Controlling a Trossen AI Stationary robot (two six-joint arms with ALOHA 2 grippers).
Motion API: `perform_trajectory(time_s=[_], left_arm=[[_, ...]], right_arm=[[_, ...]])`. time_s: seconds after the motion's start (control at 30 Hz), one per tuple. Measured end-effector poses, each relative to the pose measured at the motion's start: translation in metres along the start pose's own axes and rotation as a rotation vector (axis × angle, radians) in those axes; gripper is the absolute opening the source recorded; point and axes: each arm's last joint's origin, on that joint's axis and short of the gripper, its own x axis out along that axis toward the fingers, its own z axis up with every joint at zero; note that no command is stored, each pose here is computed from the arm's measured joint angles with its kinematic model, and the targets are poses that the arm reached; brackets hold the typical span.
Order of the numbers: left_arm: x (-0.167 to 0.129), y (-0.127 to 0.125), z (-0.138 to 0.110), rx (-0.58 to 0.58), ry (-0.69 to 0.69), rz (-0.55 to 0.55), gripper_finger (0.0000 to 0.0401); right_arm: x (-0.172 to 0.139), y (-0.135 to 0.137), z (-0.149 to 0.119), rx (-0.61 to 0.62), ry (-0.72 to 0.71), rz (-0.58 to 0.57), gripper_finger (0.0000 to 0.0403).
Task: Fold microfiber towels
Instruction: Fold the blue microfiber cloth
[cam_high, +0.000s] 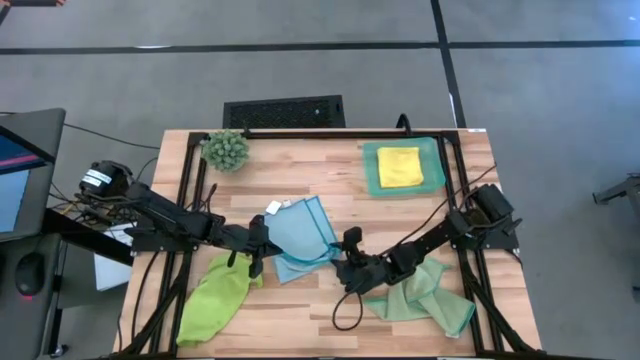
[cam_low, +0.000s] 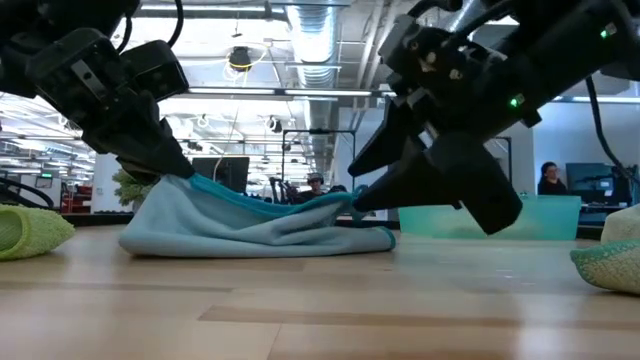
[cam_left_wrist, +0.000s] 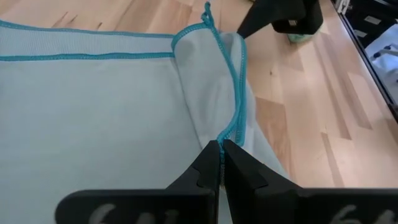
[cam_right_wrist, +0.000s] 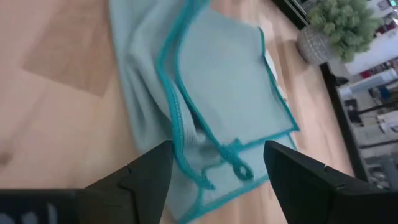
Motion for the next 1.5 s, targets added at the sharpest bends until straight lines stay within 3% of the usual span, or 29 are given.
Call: perform_trajectory(time_s=[0.5, 0.83, 1.1, 1.5], left_arm=[[0.000, -0.002, 0.001, -0.010, 0.008, -0.045, 0.0000], [0.000, -0.003, 0.002, -0.010, 0.001, -0.060, 0.0000], [0.000, -0.003, 0.001, -0.008, 0.012, -0.087, 0.0000], [0.000, -0.004, 0.001, 0.007, 0.021, -0.108, 0.0000]], right_arm=[[0.003, -0.004, 0.000, 0.003, 0.000, -0.002, 0.0275], [0.016, -0.018, 0.000, -0.048, -0.039, 0.063, 0.0275], [0.029, -0.022, -0.006, 0.011, -0.061, 0.228, 0.0275], [0.032, -0.026, -0.008, 0.051, -0.033, 0.185, 0.0268]])
